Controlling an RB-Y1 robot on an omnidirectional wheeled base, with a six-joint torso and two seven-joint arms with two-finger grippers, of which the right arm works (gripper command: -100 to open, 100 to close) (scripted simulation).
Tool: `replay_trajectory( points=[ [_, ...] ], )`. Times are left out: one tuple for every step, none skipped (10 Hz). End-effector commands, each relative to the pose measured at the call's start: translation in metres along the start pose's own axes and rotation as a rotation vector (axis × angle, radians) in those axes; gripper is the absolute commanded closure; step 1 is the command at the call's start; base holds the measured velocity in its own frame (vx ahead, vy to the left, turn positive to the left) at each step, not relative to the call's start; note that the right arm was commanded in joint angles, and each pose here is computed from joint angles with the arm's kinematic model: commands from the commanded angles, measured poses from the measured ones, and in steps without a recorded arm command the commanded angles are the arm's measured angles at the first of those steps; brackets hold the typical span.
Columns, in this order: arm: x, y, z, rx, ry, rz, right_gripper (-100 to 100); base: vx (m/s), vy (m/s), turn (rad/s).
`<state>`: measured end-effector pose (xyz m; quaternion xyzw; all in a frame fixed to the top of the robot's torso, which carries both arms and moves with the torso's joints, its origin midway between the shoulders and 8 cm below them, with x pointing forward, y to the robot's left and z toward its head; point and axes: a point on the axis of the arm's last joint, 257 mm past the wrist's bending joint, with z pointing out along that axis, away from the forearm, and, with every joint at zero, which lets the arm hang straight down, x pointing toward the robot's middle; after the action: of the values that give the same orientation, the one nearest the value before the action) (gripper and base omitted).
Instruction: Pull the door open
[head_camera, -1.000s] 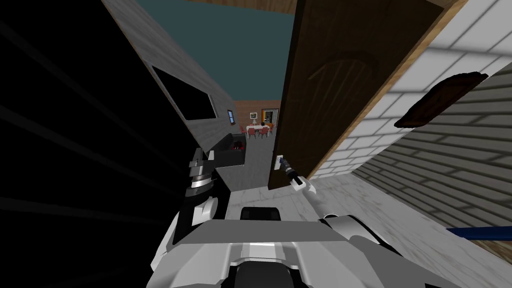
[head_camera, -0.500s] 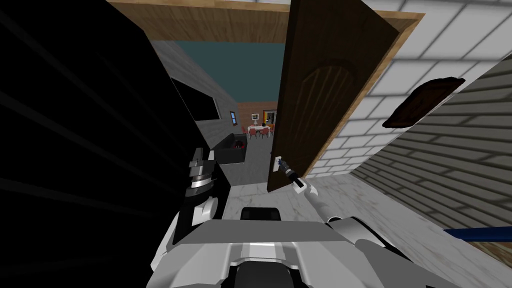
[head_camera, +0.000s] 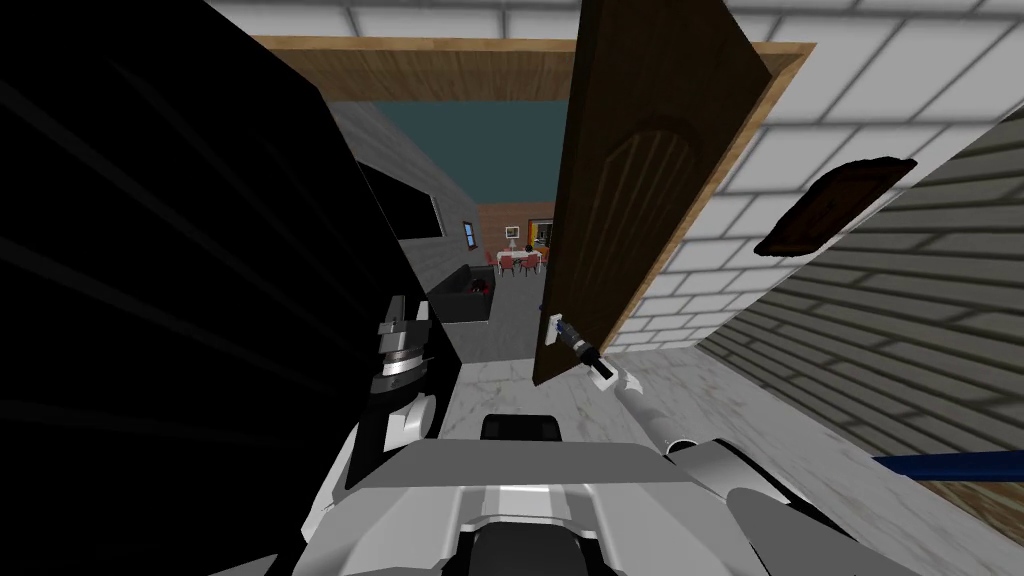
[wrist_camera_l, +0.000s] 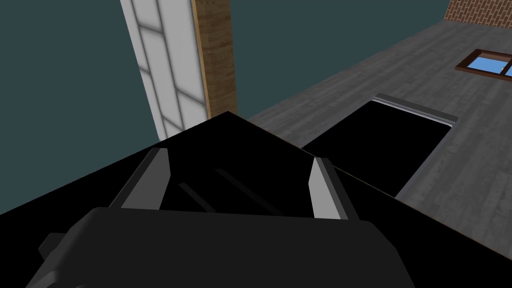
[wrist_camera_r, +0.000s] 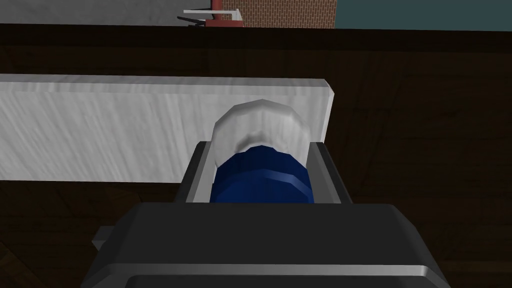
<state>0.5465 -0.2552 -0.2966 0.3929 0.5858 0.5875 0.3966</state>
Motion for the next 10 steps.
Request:
replay_trajectory(
  points=[
    [0.005, 0.000, -0.0107, 0.002, 0.045, 0.000, 100, -0.180, -0.178, 0.068],
    [0.007, 0.000, -0.0137, 0.001, 0.060, 0.000, 100, -0.170, -0.162, 0.045],
    [0.011, 0.000, -0.0191, 0.002, 0.088, 0.001, 100, -0.153, -0.172, 0.037],
    [0.014, 0.001, -0.0236, 0.003, 0.110, 0.002, 100, -0.170, -0.155, 0.046],
    [0.016, -0.002, -0.0211, 0.005, 0.101, 0.002, 100, -0.089, -0.061, 0.002],
    [0.018, -0.003, -0.0286, 0.008, 0.127, 0.004, 100, -0.128, -0.125, 0.095],
    [0.018, -0.003, -0.0302, 0.007, 0.134, 0.004, 100, -0.191, -0.174, 0.119],
    [0.018, -0.002, -0.0338, 0.006, 0.150, 0.003, 100, -0.180, -0.156, 0.126],
    [0.019, -0.002, -0.0377, 0.005, 0.166, 0.003, 100, -0.162, -0.165, 0.105],
    [0.019, -0.001, -0.0418, 0.004, 0.183, 0.003, 100, -0.175, -0.176, 0.103]
  ],
)
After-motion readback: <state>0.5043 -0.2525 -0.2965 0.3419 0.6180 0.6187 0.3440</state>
